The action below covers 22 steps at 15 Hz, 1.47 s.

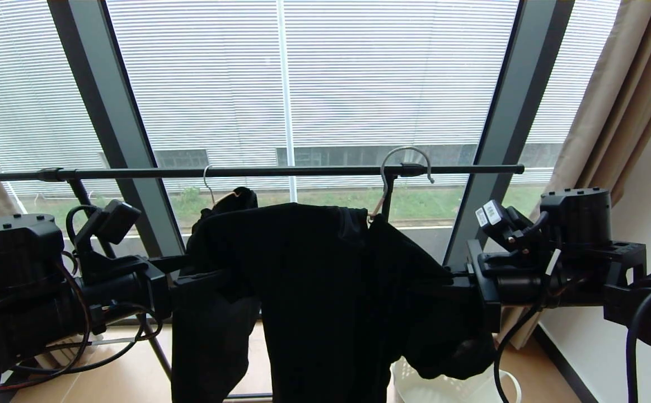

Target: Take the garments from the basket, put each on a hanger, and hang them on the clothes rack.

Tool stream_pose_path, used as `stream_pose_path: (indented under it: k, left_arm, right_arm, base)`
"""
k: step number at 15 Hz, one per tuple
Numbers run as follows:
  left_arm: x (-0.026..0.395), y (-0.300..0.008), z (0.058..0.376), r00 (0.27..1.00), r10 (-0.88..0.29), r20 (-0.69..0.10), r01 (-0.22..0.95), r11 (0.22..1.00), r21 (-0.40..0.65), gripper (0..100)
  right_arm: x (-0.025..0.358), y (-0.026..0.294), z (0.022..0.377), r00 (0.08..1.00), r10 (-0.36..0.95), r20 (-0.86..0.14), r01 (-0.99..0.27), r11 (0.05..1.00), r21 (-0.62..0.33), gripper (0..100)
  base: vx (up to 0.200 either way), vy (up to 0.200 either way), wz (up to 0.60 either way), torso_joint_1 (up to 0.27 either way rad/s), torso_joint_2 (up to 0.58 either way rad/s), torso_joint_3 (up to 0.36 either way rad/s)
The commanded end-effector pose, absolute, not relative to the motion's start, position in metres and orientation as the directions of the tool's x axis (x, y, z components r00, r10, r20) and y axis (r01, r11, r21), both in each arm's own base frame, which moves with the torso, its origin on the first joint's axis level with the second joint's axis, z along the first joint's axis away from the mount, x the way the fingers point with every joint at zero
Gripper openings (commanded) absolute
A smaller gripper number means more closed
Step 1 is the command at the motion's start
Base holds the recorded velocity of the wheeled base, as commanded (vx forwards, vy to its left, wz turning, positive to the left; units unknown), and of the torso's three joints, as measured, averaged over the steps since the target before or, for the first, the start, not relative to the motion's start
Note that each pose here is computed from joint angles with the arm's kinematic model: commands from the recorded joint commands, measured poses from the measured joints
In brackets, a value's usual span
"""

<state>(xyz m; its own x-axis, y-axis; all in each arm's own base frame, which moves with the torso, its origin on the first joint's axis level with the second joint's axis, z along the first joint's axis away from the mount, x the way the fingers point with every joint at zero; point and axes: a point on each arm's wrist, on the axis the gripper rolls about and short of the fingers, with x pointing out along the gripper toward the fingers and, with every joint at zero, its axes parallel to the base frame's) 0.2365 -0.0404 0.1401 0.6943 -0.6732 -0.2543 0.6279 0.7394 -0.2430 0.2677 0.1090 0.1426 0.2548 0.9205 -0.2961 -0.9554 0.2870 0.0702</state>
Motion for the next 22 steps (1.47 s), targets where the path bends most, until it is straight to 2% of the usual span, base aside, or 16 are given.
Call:
stream_pose_path:
  k: [1,8,14,22]
  left_arm:
    - [0.241,-0.043,0.140,0.690,-0.678,-0.254,0.631,0.735,-0.247,0]
    - [0.245,-0.031,0.137,0.717,-0.645,-0.262,0.595,0.764,-0.251,0]
    - [0.258,-0.017,0.125,0.741,-0.603,-0.295,0.539,0.796,-0.275,0]
    - [0.259,-0.013,0.126,0.756,-0.593,-0.276,0.535,0.803,-0.262,0]
  right_arm:
    - [0.267,0.110,0.144,0.253,0.922,-0.293,-0.957,0.283,0.066,0]
    - [0.272,0.106,0.145,0.272,0.918,-0.290,-0.951,0.301,0.062,0]
    - [0.281,0.086,0.148,0.306,0.914,-0.268,-0.941,0.333,0.063,0]
    - [0.288,0.065,0.153,0.356,0.901,-0.246,-0.924,0.380,0.053,0]
  base:
    - [0.000,0.000,0.00,0.000,0.00,0.000]
    - [0.000,0.000,0.00,0.000,0.00,0.000]
    - [0.000,0.000,0.00,0.000,0.00,0.000]
    - [0.000,0.000,0.00,0.000,0.00,0.000]
